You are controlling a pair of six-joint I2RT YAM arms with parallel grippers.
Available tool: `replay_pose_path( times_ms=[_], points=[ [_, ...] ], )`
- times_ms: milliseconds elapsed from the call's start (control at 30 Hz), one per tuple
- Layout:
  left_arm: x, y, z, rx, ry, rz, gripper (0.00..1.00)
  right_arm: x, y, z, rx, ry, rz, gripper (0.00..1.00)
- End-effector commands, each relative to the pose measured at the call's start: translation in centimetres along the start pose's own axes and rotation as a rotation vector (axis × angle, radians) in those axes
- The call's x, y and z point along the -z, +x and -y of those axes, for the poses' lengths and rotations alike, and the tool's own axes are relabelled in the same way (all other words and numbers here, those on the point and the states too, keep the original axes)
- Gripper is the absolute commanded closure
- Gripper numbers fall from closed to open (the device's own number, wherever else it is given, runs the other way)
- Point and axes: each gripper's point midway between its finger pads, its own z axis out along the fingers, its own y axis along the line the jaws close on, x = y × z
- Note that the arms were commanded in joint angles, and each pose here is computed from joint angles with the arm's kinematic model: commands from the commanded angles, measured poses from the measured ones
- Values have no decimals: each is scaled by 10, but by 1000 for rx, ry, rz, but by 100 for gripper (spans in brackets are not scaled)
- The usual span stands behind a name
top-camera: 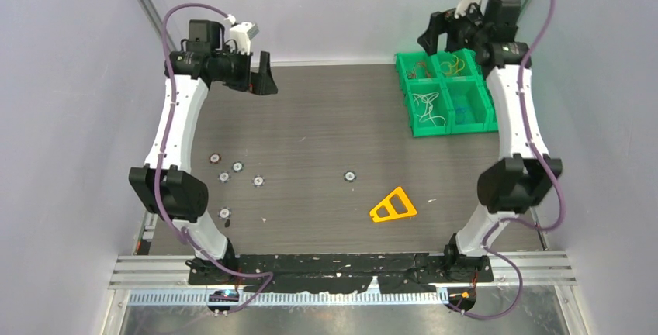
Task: Untangle the cables
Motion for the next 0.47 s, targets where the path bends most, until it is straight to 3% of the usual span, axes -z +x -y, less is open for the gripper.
replay_pose_path(
  times_ms=[0, 33, 67, 100, 133, 167, 200, 300, 433],
  points=[
    [17, 54, -28, -55, -156, -162, 1, 58, 70, -17, -185, 6, -184, 5],
    [17, 64, -31, -50, -169, -172, 0, 76, 70, -21, -178, 24, -170, 5],
    [15, 77, -32, -37, -177, -190, 0, 82, 112, -21, -224, 34, -244, 5],
    [14, 89, -32, -25, -179, -205, 0, 98, 112, -25, -202, 45, -224, 5],
    [13, 100, -32, -15, -183, -211, 0, 105, 149, -28, -238, 52, -286, 5],
    [12, 111, -33, -4, -188, -217, 0, 116, 150, -30, -213, 68, -272, 5],
    [13, 121, -32, 4, -194, -220, 0, 122, 179, -35, -236, 72, -320, 5],
    [16, 146, -30, 24, -208, -238, 1, 137, 195, -45, -216, 89, -312, 5],
    [24, 147, -32, 4, -243, -225, 0, 139, 200, -51, -235, 83, -310, 5]
  ],
)
